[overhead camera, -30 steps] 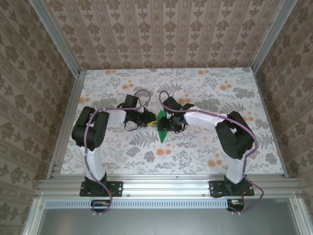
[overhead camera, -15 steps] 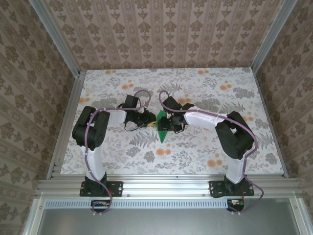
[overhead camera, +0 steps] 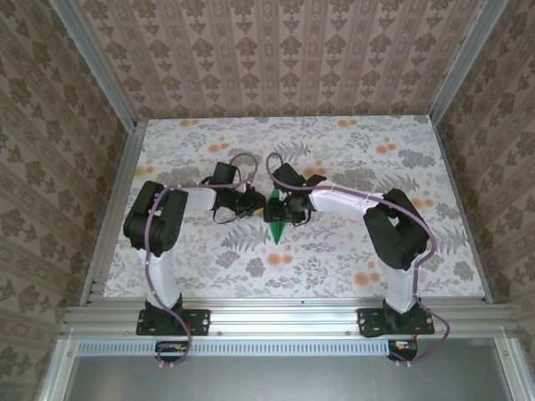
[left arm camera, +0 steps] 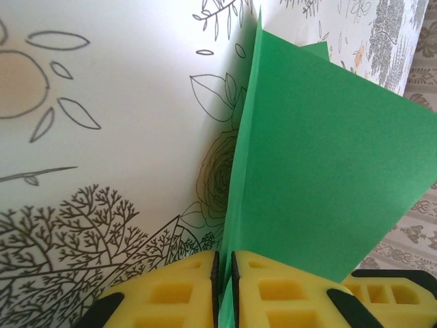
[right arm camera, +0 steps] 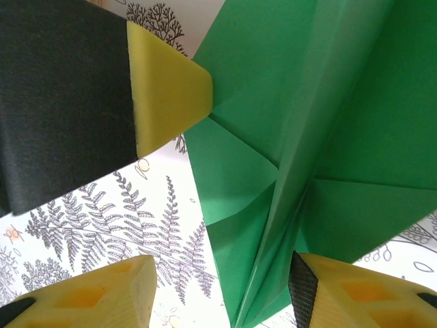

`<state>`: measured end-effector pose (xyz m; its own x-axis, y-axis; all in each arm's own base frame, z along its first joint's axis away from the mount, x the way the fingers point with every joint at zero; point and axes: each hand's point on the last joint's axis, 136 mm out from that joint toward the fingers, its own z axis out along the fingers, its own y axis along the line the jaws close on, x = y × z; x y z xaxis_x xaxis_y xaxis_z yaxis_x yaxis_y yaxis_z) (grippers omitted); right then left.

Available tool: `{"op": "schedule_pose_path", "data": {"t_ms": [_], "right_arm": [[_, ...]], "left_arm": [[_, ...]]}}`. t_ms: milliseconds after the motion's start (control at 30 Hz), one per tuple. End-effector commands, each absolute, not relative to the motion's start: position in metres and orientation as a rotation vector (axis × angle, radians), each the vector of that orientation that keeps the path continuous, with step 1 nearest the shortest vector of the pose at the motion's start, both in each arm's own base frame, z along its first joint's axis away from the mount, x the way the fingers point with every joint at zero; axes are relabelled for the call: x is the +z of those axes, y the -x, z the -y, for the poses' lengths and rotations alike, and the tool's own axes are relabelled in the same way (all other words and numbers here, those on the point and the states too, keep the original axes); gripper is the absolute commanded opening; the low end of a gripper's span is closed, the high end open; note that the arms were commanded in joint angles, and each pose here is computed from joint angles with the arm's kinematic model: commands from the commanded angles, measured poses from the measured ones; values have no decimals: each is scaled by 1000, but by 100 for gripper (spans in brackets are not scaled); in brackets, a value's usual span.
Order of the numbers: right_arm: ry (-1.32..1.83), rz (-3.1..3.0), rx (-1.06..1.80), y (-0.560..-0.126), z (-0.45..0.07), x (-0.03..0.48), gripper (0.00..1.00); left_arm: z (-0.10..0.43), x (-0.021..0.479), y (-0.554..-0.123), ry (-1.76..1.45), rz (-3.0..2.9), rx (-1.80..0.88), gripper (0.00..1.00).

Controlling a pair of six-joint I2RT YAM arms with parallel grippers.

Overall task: Fold a paper plane with a square sheet of paper (pick it up from the middle)
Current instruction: Move the paper plane to the top-center of the table.

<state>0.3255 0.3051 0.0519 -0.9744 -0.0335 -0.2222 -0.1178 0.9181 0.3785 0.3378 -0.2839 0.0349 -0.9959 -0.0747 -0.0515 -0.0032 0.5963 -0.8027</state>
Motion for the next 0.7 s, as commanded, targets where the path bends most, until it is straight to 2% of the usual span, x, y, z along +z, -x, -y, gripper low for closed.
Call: {"op": "schedule_pose_path", "data": {"t_ms": [0, 200, 500, 667], "right_arm": [[67, -2891, 540, -328, -308, 45, 56], [-5, -2883, 428, -333, -304, 40, 55], [-96, -2902, 296, -334, -294, 29, 33], [-85, -2917, 273, -334, -297, 25, 31]], "left_arm": [[287, 30, -329, 69, -2757, -1411, 15], [288, 31, -329, 66, -2754, -1417, 14], [288, 31, -328, 68, -2754, -1420, 14], [288, 32, -328, 66, -2753, -1422, 14]]}}
